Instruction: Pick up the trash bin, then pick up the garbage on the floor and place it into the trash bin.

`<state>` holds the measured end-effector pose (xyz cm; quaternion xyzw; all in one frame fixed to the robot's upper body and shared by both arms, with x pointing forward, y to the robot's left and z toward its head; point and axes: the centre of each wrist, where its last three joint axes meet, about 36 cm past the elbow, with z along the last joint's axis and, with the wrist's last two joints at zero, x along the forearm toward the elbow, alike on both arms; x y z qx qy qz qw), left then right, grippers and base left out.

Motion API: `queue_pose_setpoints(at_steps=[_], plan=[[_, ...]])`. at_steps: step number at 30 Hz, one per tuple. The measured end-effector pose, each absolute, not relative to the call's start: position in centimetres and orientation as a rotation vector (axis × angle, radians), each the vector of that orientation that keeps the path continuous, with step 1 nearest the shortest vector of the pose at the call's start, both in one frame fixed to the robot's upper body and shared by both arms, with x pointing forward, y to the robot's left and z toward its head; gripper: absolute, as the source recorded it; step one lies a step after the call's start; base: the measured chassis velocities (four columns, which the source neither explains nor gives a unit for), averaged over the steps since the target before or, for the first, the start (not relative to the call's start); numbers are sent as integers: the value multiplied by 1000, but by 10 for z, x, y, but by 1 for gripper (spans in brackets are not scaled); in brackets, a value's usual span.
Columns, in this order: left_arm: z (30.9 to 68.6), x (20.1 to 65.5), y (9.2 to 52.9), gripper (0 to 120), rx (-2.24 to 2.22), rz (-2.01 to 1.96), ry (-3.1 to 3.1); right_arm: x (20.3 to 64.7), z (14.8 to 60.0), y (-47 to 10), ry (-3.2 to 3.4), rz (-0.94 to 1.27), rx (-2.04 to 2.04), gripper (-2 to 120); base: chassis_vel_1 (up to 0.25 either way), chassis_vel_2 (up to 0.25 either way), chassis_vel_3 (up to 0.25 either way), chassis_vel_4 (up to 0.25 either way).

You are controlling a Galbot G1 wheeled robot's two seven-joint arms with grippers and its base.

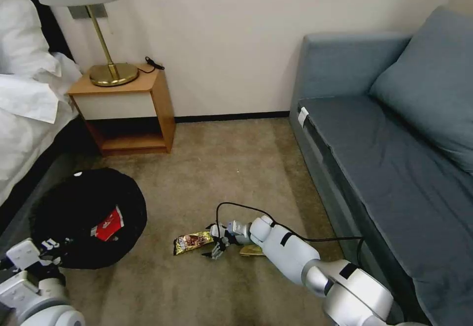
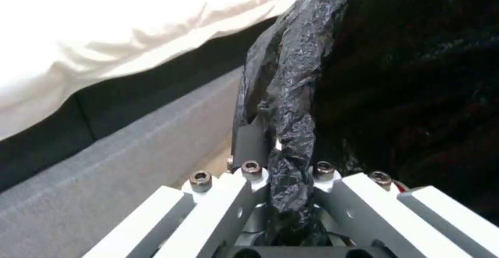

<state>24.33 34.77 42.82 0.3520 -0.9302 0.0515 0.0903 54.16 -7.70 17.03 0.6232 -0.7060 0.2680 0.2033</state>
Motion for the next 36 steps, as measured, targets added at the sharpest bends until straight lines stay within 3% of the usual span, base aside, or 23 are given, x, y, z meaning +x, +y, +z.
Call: queue_pose_setpoints(at_steps=[12, 18, 28, 36], plan=[[424, 246, 344, 3, 1042, 184, -2760, 543, 170, -79, -2015, 781, 1667, 100, 0, 0, 0, 0], [426, 246, 347, 3, 1052, 187, -2761, 538, 163, -82, -2009, 779, 1644, 90, 0, 0, 0, 0], [422, 248, 339, 3, 1045, 214, -2758, 544, 164, -89, -2027, 795, 1595, 89, 0, 0, 0, 0], [416, 247, 338, 3, 1060, 214, -2750, 548, 167, -90, -2025, 806, 1594, 79, 0, 0, 0, 0]])
